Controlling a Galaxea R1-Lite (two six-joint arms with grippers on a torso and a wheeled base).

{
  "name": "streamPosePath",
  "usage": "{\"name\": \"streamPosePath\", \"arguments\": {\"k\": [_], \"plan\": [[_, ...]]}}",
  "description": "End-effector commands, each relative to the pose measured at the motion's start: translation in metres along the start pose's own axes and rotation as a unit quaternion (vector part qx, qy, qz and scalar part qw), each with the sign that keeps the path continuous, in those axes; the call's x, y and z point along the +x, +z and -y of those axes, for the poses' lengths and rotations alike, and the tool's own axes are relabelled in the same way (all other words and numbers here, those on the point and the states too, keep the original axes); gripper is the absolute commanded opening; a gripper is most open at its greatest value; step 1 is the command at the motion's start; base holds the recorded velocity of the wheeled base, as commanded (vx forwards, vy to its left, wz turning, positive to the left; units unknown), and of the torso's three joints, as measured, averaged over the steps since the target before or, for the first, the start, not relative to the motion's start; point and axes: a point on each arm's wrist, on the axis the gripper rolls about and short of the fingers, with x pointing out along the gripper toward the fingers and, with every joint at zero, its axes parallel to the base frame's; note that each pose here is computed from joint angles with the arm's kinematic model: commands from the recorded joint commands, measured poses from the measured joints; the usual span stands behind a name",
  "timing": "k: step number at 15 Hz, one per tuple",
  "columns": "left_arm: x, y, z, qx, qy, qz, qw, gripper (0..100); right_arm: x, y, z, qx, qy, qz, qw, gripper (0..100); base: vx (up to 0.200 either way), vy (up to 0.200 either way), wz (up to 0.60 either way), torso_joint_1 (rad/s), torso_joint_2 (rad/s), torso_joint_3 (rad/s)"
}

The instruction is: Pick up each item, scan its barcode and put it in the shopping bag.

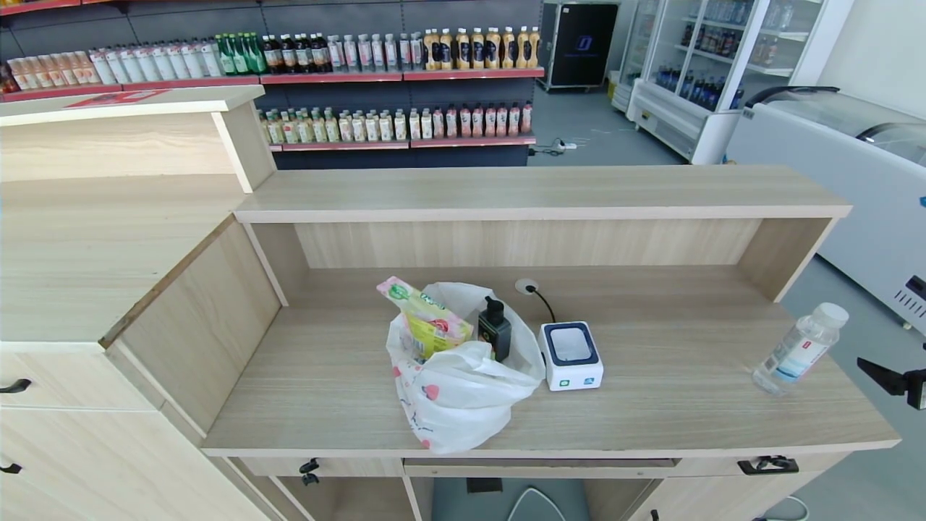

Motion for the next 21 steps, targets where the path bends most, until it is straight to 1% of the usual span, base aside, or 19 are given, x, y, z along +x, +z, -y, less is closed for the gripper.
{"name": "streamPosePath", "arguments": {"k": [1,3,5,9,14,18,21], "plan": [[0.0,0.0,0.0,0.0,0.0,-0.001,1.0,100,0.013,-0.004,0.002,-0.001,0.005,0.004,1.0,100,0.0,0.0,0.0,0.0,0.0,0.0],[0.0,0.0,0.0,0.0,0.0,-0.001,1.0,100,0.025,0.0,-0.002,0.005,0.017,0.014,1.0,100,0.0,0.0,0.0,0.0,0.0,0.0],[0.0,0.0,0.0,0.0,0.0,-0.001,1.0,100,0.035,0.004,-0.012,0.016,0.036,0.018,0.999,100,0.0,0.0,0.0,0.0,0.0,0.0],[0.0,0.0,0.0,0.0,0.0,-0.001,1.0,100,0.05,0.004,-0.03,0.012,0.064,0.019,0.998,100,0.0,0.0,0.0,0.0,0.0,0.0],[0.0,0.0,0.0,0.0,0.0,-0.001,1.0,100,0.059,0.0,-0.036,-0.002,0.067,0.035,0.997,100,0.0,0.0,0.0,0.0,0.0,0.0],[0.0,0.0,0.0,0.0,0.0,-0.001,1.0,100,0.064,-0.009,-0.039,-0.002,0.067,0.034,0.997,100,0.0,0.0,0.0,0.0,0.0,0.0],[0.0,0.0,0.0,0.0,0.0,-0.001,1.0,100,0.074,-0.007,-0.04,-0.009,0.07,0.044,0.997,100,0.0,0.0,0.0,0.0,0.0,0.0]]}}
